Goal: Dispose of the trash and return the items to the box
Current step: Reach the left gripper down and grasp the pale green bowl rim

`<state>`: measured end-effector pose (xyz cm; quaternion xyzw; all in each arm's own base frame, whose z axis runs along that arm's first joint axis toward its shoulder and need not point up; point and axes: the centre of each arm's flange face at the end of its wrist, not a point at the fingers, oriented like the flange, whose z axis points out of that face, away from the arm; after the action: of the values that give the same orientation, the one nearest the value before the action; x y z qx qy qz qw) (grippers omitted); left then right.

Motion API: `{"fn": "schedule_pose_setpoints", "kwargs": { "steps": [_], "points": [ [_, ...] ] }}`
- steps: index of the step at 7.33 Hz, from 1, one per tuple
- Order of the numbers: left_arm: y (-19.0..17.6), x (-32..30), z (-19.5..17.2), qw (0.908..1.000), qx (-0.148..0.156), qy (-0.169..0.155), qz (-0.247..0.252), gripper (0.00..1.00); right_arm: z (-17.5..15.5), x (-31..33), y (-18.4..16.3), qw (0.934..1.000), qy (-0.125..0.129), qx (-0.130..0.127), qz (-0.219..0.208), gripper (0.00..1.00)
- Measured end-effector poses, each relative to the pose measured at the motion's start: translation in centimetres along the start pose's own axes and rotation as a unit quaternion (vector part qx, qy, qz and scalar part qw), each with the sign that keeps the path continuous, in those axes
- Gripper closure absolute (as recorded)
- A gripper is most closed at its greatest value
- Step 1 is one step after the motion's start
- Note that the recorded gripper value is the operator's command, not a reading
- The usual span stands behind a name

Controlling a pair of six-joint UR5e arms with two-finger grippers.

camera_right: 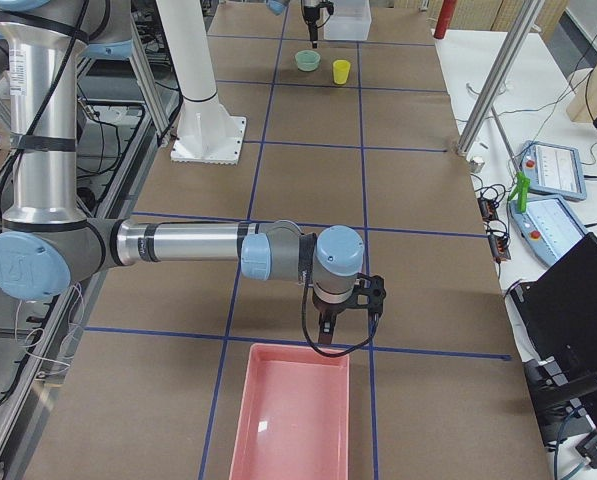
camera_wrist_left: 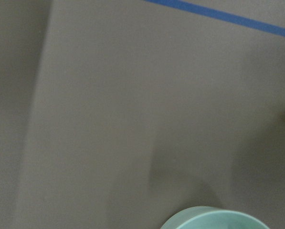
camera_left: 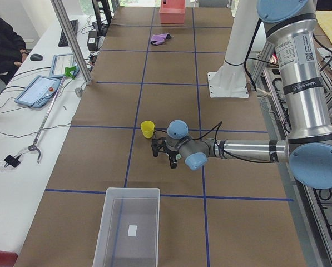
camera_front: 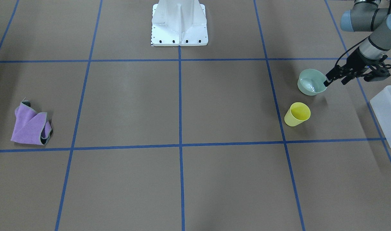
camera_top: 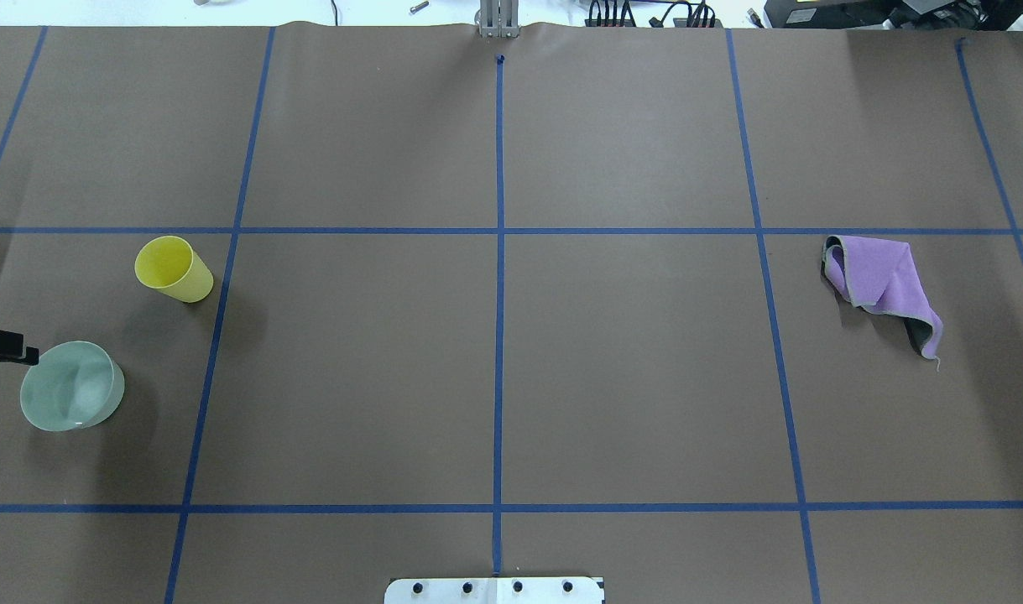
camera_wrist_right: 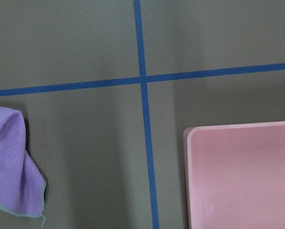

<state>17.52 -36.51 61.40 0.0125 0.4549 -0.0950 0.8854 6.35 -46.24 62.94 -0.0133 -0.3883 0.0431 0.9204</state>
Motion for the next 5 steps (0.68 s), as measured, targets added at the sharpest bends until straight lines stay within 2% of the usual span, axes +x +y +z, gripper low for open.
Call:
{"fn": "schedule_pose_setpoints", "kwargs": {
  "steps": [1,2,3,4,5],
  "points": [
    [0.6,0.2,0.5,1.0,-0.007,0.001,0.005,0.06,-0.1,-0.8,-0.1,1.0,-0.003,0.001,-0.006,0.0],
    [1.2,0.7,1.3,0.9999,-0.014,-0.001,0.008,0.19,-0.2,-1.4,-0.2,0.9999,-0.005,0.001,-0.01,0.0],
    [1.8,1.3,2.2,0.9998,-0.017,-0.006,0.008,0.49,-0.3,-2.0,-0.2,0.9999,-0.006,0.002,-0.015,0.0],
    [2.3,1.7,2.8,0.9997,-0.018,-0.01,0.009,0.88,-0.3,-2.5,-0.2,0.9998,-0.006,0.002,-0.02,0.0],
    [2.5,1.8,3.2,0.9997,-0.02,-0.012,0.01,1.0,-0.2,-3.2,-0.2,0.9996,-0.01,0.001,-0.027,0.0]
  ]
}}
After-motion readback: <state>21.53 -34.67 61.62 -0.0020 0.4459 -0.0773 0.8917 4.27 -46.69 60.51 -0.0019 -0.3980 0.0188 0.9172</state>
